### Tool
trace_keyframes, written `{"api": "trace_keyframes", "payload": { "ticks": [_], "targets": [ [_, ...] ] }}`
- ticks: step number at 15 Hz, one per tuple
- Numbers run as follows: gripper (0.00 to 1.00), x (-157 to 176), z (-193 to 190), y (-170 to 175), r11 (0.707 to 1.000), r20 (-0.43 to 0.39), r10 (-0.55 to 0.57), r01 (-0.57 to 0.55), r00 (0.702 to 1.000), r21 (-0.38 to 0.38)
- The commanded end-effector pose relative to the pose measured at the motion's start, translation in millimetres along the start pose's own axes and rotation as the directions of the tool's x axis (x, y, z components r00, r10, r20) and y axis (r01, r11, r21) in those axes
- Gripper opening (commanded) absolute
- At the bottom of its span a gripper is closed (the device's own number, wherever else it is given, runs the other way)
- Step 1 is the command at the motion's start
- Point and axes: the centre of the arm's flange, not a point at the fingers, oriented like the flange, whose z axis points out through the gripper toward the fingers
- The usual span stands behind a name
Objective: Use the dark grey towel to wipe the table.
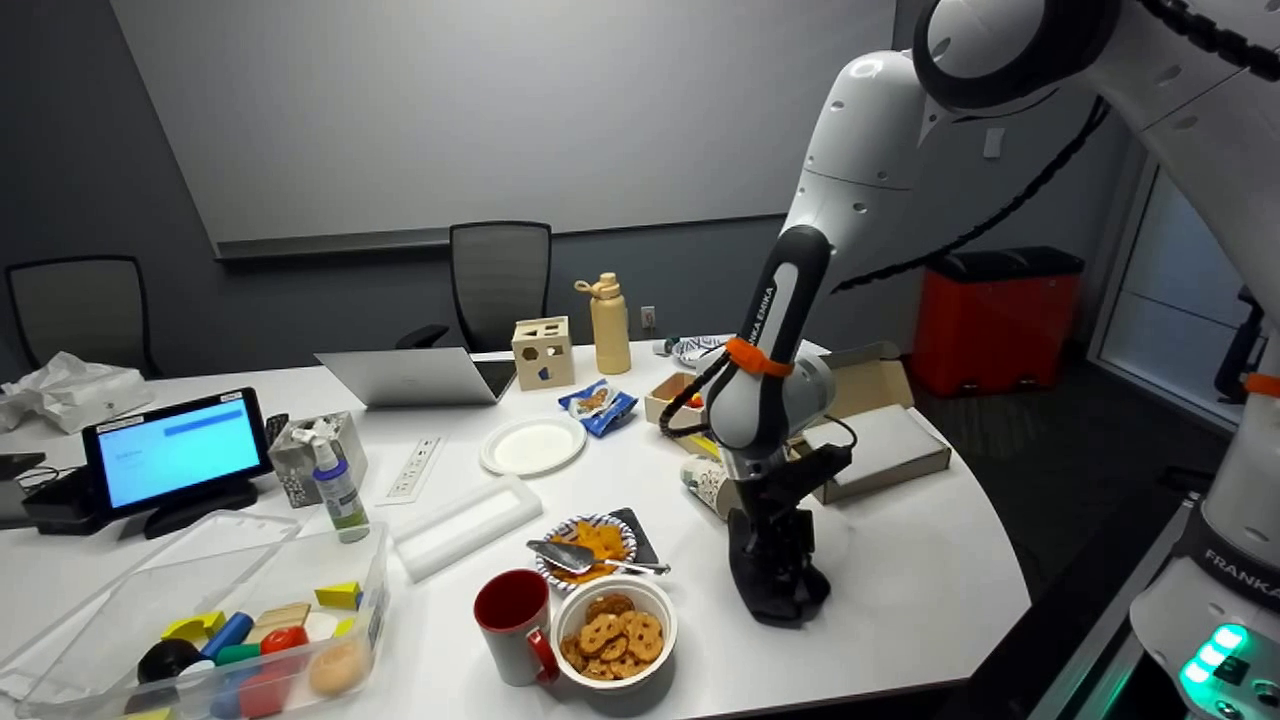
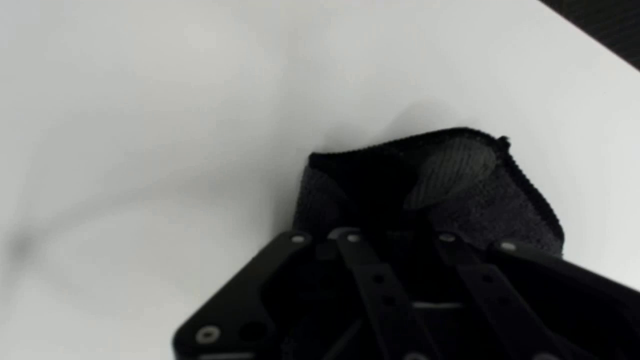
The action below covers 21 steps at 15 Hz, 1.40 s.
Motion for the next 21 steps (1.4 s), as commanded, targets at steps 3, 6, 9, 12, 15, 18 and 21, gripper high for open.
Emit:
{"api": "trace_keyframes", "payload": {
  "ticks": [3,6,9,12,15,18,21],
  "targets": [
    [0.03,18.1,55.7,-45.9,0.984,0.113,-0.174,0.176,0.978,-0.009],
    [0.03,-2.7,68.7,-60.8,0.973,0.154,-0.225,0.229,0.962,-0.008],
    [0.03,-24.0,81.1,-52.7,0.983,0.178,-0.171,0.180,0.969,-0.034],
    [0.03,-41.3,82.8,-30.0,0.994,0.183,-0.082,0.094,0.980,-0.054],
    [0.03,-69.1,86.3,-1.9,0.998,0.188,0.022,-0.010,0.982,-0.065],
    [0.03,-91.0,86.3,31.3,0.992,0.164,0.118,-0.107,0.979,-0.073],
    [0.03,-107.7,83.3,70.4,0.980,0.131,0.195,-0.188,0.972,-0.060]
  ]
}}
